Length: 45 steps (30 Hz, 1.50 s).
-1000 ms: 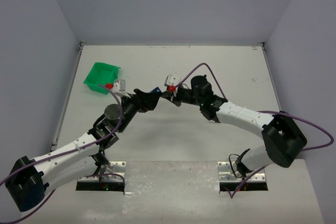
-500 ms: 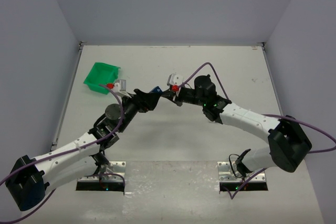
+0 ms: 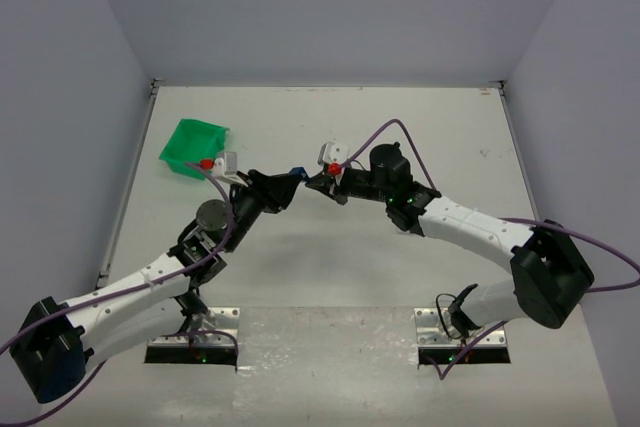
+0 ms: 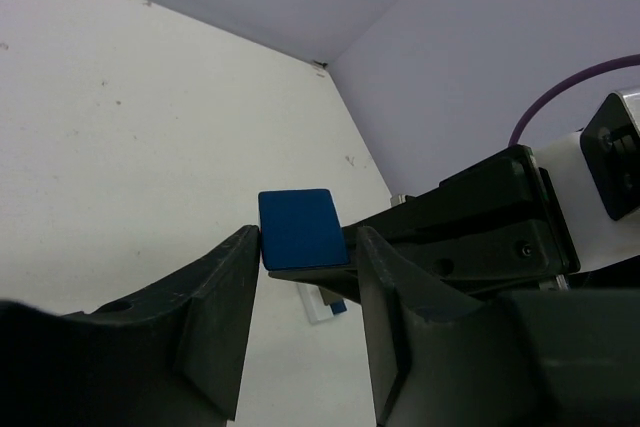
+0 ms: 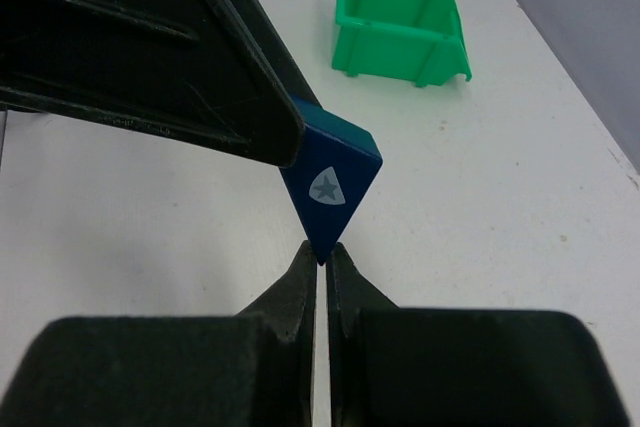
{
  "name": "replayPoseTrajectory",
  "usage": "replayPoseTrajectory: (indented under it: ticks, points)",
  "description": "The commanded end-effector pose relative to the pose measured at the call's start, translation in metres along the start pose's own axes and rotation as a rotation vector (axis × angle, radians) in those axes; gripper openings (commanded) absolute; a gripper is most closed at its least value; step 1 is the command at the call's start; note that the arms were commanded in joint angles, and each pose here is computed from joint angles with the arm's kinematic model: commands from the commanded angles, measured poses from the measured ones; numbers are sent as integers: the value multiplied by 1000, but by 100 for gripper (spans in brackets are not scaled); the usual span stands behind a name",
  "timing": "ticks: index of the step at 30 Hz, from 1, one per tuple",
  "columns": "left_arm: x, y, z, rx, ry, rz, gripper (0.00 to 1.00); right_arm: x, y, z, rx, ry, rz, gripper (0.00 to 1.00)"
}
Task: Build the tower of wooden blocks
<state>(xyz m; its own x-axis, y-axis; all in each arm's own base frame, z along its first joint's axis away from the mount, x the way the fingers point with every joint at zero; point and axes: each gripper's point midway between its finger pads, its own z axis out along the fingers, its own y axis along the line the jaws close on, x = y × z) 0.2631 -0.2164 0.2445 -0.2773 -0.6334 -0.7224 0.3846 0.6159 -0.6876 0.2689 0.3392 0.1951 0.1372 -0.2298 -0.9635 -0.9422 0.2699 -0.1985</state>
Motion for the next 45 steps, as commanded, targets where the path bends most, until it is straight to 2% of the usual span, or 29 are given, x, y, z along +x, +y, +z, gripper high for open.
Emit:
replayPoseTrajectory:
  ticks: [1,4,8,10,11,12,13,15,16,17,18,20,21,23,26,27,29,33,39,43,45]
  points:
    - [-11,-17,-2,80,-36,4,38,-23,-2,-1,7,-62,-14,0]
    - [-10,-15,1,67,-31,26,29,-23,0,-1,-2,-60,-1,0]
    - [-11,-9,4,32,-38,41,6,-25,2,-1,-11,-65,0,1]
    - [-13,-6,5,13,-45,50,0,-27,3,-2,-22,-65,-5,7]
    - [-16,-5,5,5,-56,57,0,-27,4,-2,-30,-60,-6,16]
    - [-19,-5,5,1,-68,74,0,-28,6,-2,-43,-57,-9,30]
    - [-23,-5,4,6,-81,118,0,-29,10,-3,-68,-55,-14,49]
    - [-30,-11,2,39,-101,210,0,-31,16,-6,-119,-28,-41,63]
    - [-34,-12,2,47,-110,246,0,-32,19,-7,-148,-13,-57,69]
    - [-36,-12,1,47,-115,272,0,-33,22,-8,-166,-15,-60,70]
    - [-41,-16,0,66,-124,328,0,-34,25,-10,-193,0,-75,77]
    - [-40,-29,-4,161,-109,421,0,-36,38,-17,-284,30,-98,93]
    - [-39,-35,-7,202,-103,467,0,-32,44,-21,-321,54,-101,97]
    - [-29,-43,-12,288,-67,580,0,-30,48,-28,-348,74,-117,99]
    - [6,-54,-23,471,57,717,0,-29,49,-35,-351,72,-157,99]
    - [19,-61,-29,560,104,752,0,-28,47,-38,-345,72,-182,99]
    - [34,-64,-32,626,185,782,0,-25,52,-42,-371,79,-212,99]
    - [43,-62,-30,656,251,847,0,-24,55,-47,-397,94,-212,99]
    - [39,-65,-31,680,245,911,0,-24,44,-51,-349,111,-200,98]
    - [37,-60,-33,656,232,924,0,-23,37,-52,-326,131,-187,90]
    - [38,-59,-35,661,230,923,0,-23,41,-52,-347,115,-183,89]
